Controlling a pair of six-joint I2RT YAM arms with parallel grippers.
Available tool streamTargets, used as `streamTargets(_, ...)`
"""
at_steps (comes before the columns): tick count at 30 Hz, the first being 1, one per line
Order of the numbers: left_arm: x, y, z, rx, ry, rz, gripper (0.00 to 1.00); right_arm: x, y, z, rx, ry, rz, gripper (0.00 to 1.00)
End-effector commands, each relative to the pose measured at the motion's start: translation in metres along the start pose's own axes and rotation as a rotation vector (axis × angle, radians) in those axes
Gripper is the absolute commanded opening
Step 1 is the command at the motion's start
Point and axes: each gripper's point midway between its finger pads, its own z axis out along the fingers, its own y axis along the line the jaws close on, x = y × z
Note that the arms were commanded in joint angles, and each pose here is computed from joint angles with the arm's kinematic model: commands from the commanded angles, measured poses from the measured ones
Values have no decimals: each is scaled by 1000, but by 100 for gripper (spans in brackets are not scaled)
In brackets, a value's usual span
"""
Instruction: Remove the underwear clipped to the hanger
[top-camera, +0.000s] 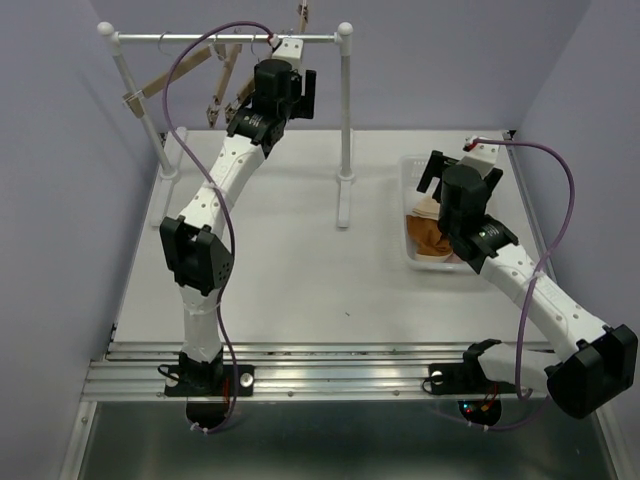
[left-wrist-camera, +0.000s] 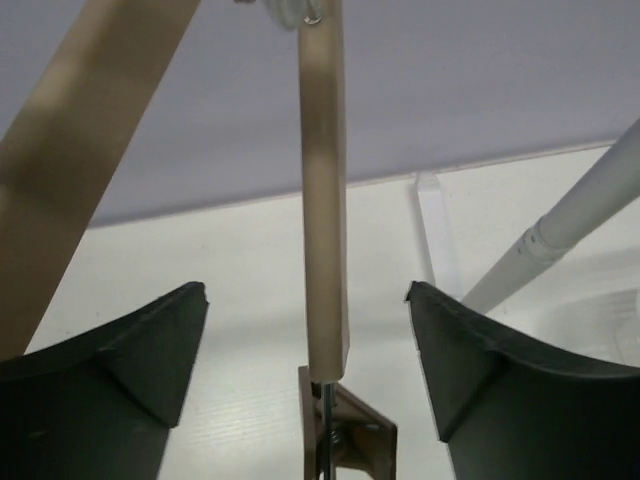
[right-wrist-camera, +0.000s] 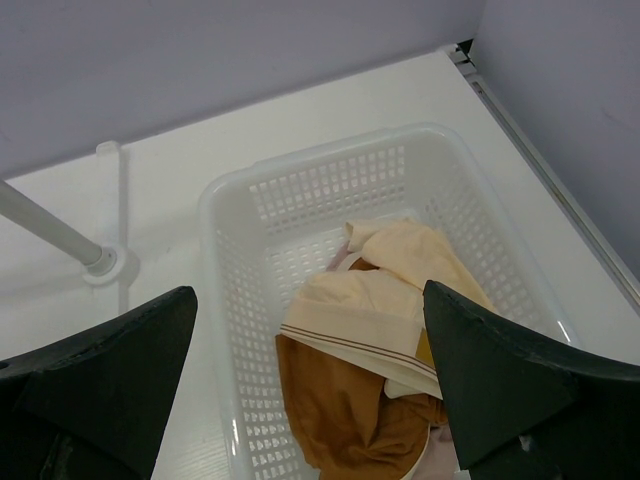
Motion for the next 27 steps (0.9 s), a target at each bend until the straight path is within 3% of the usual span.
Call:
streamTargets(1, -69, 3, -63, 49, -152, -99, 99, -18, -1, -5, 0, -54, 59, 100)
streamTargets(6, -69, -13, -98, 91, -161, -117, 99, -21, 1, -10, -31, -58, 82, 100)
streamTargets(13, -69, -31, -181, 153, -215, -183, 99, -15, -3, -19, -43, -41, 167, 100)
streamTargets(14, -48, -32, -182, 152, -178, -185, 99, -16, -5, -20, -38, -41, 179, 100)
streamTargets(18, -34, -26, -231, 193, -216, -285, 99, 1, -15, -25, 0, 0, 213, 100)
streamTargets(27, 68, 21, -273, 53, -159, -479, 99, 28, -48, -41, 60, 3, 231, 100)
